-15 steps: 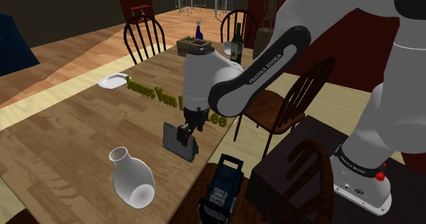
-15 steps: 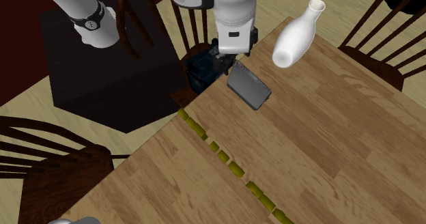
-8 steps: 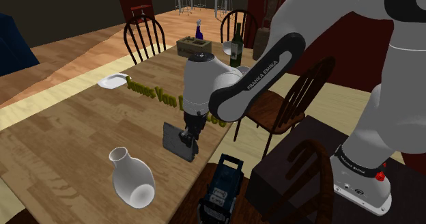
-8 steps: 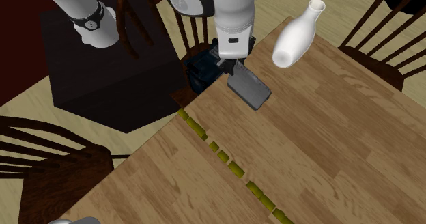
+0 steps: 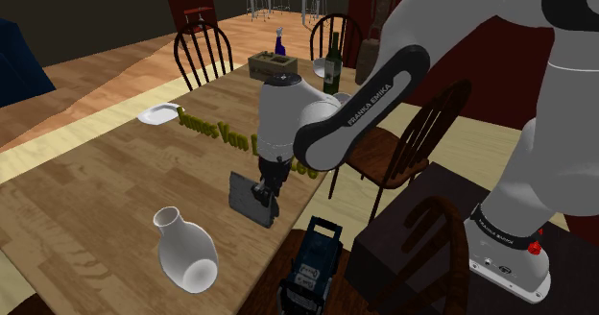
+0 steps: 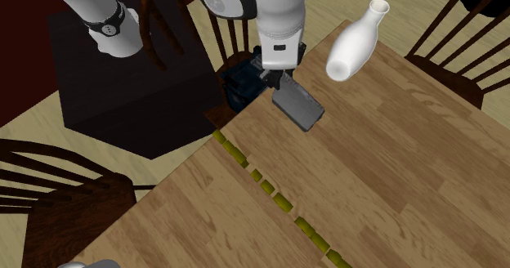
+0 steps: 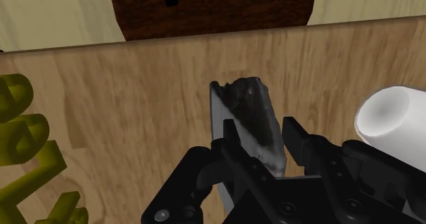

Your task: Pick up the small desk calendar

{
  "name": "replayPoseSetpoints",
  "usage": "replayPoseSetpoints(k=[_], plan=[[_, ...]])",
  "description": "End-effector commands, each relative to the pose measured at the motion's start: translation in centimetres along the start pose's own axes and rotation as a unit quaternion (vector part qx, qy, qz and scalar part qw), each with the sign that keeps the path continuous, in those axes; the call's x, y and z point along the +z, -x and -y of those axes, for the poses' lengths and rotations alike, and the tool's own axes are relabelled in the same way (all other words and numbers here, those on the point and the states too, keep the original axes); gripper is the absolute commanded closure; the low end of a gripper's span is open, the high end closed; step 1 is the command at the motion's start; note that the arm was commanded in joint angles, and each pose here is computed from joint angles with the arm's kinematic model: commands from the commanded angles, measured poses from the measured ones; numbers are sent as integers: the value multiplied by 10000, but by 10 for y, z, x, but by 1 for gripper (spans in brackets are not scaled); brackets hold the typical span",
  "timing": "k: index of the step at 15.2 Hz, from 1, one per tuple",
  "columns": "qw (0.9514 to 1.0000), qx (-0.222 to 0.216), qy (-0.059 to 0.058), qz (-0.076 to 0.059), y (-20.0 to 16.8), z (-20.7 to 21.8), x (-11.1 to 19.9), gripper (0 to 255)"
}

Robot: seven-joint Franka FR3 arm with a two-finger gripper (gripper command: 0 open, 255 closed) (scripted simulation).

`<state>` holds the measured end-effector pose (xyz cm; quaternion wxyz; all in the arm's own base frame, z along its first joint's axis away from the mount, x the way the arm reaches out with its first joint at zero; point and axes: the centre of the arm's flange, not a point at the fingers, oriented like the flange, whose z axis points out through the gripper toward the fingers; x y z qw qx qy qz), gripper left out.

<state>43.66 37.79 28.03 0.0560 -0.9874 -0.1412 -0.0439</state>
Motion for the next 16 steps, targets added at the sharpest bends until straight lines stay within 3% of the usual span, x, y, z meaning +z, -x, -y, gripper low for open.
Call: replayPoseSetpoints(k=[1,16], plan=[[10000,3,1,4,0,0,-8,255],[10000,3,1,4,-7,7,-76,255]])
